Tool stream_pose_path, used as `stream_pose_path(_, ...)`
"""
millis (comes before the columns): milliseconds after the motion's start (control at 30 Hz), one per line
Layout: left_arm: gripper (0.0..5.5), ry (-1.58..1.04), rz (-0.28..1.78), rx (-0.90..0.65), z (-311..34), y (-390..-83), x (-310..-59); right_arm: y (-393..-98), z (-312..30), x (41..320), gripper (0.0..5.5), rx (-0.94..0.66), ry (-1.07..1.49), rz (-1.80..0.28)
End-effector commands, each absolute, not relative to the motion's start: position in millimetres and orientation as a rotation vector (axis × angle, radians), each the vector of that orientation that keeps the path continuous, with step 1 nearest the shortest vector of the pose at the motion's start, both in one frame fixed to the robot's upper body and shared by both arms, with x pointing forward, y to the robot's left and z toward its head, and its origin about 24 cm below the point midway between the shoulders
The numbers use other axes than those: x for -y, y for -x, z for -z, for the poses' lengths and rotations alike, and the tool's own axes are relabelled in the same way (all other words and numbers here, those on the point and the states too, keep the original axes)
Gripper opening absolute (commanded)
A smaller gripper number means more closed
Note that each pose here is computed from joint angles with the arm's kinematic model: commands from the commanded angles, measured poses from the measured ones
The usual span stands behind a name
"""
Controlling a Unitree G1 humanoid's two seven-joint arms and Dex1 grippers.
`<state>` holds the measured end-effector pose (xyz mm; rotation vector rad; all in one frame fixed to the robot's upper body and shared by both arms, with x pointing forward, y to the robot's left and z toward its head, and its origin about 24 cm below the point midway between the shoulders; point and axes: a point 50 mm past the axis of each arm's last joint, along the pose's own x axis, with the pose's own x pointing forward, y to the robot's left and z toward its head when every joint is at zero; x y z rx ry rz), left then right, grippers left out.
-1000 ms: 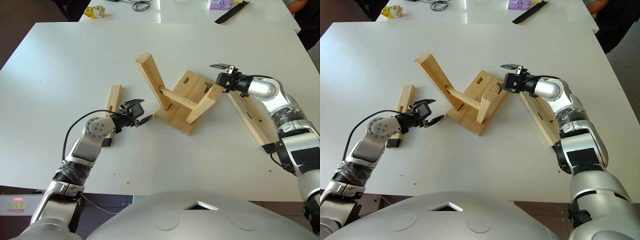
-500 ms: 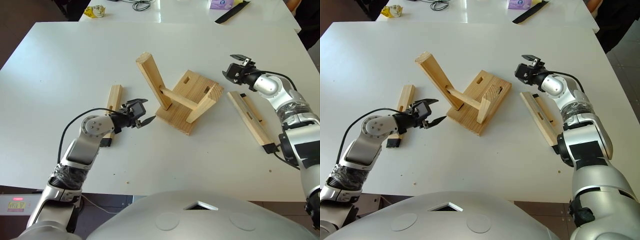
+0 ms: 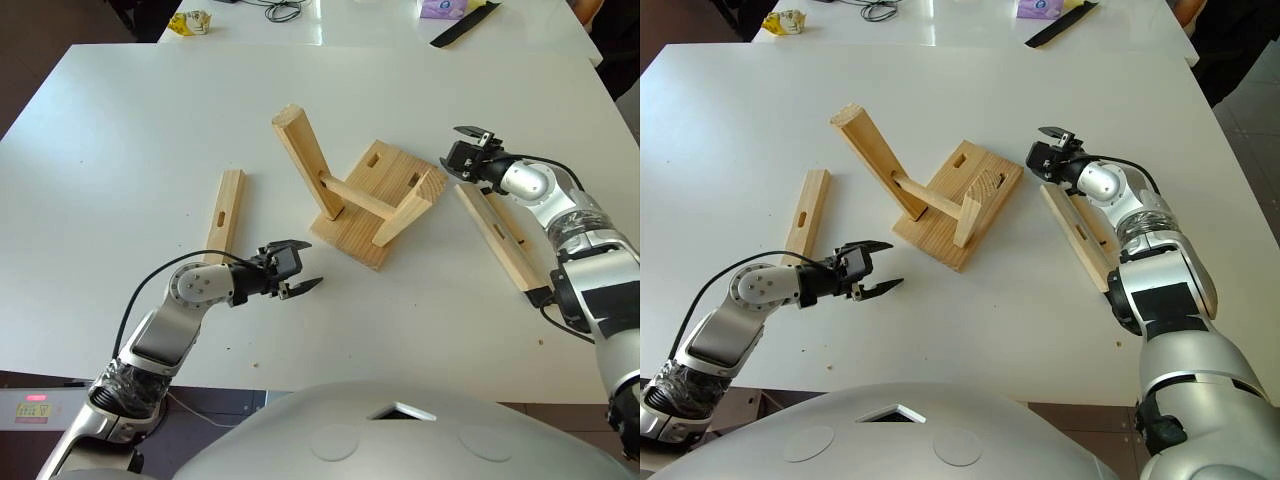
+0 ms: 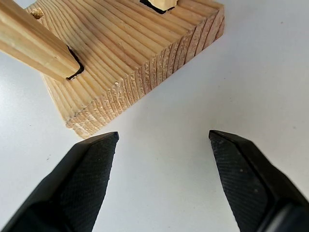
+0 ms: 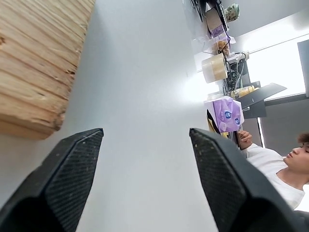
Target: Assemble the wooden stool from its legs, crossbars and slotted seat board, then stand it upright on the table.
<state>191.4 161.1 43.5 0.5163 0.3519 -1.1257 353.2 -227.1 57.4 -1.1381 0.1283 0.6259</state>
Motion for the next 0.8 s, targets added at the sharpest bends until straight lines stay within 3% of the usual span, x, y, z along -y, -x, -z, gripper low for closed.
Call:
stream_pose_path(33,3.5,-0.515,1.122,-0.393,-35.7,-188.0,-160.7,-351.2,-55.5,218.5,3.31,-0.107,1.113,-0.686)
stream_pose_path(800,3.5,-0.669,0.967,-0.319,-61.4,-230.7,-184.9,-330.5,-64.0,211.2,3.31,0.043,1.079,-0.934)
